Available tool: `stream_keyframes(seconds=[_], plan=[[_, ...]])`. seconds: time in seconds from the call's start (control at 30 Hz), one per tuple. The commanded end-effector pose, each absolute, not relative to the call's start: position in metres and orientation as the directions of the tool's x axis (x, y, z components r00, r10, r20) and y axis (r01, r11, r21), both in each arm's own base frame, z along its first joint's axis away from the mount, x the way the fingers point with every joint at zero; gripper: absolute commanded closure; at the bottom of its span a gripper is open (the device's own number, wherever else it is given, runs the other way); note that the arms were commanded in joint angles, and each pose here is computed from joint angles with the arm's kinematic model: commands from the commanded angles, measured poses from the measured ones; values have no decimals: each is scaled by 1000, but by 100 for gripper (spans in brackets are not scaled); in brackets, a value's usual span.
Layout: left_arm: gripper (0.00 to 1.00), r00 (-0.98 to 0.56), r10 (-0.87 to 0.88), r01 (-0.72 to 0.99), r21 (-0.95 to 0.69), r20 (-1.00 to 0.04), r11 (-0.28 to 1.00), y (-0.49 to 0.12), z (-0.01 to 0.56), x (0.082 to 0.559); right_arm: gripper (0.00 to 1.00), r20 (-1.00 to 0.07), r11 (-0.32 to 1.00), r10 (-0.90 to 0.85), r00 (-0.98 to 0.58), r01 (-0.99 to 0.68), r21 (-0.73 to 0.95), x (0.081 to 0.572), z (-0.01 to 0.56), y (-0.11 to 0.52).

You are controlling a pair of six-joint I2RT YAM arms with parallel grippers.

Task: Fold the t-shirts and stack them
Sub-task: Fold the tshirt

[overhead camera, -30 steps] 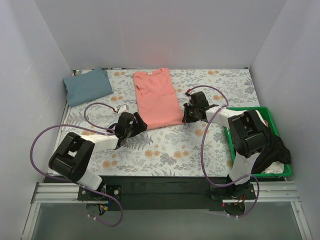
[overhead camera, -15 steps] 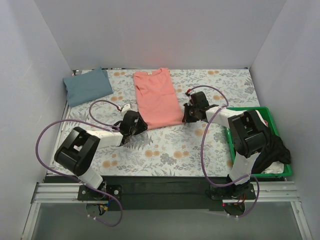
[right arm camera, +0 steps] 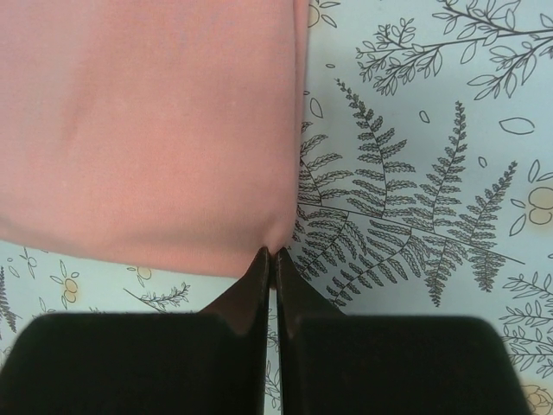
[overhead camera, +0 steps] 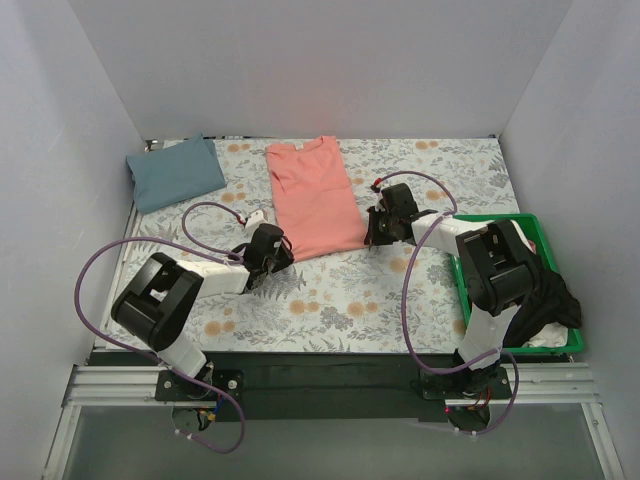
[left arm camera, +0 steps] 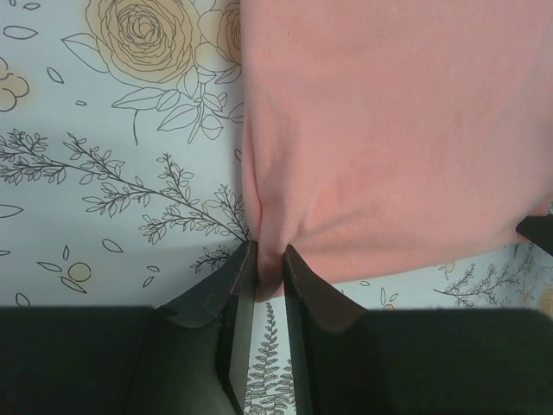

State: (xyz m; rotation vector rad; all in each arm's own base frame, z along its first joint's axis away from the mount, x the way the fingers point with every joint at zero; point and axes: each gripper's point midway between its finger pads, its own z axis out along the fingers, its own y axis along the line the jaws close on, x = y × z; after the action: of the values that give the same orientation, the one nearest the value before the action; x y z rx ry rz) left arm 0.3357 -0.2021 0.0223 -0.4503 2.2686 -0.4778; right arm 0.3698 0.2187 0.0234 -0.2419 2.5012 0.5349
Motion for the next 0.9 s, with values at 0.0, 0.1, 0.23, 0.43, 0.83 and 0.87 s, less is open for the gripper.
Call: stream_keyframes(seconds=[0.0,0.1,0.23,0.43,0.83,0.87], plan=[[83,-738,-400,-227,-358,-543,906,-186,-16,297,99,-524,910,-74,-848,-273,313,356,11,213],[99,-750,-389,-232,-339,-535,912,-182,-23,289,99,-531,911,-72,-844,-272,309,356,13,212],[100,-743,-379,-226,-326,-552,918,-177,-19,287,99,-551,911,-64,-832,-274,307,357,24,210],[100,-744,-357,-143,-386,-564,911,-186,8,283,99,-594,894,-58,-802,-307,327,348,51,210],[100,-736,-365,-51,-491,-571,870,-193,61,262,99,-647,885,-50,-760,-334,324,304,88,201],[100,-736,-367,-47,-497,-569,866,-193,64,261,99,-657,883,-43,-752,-336,327,301,94,200]])
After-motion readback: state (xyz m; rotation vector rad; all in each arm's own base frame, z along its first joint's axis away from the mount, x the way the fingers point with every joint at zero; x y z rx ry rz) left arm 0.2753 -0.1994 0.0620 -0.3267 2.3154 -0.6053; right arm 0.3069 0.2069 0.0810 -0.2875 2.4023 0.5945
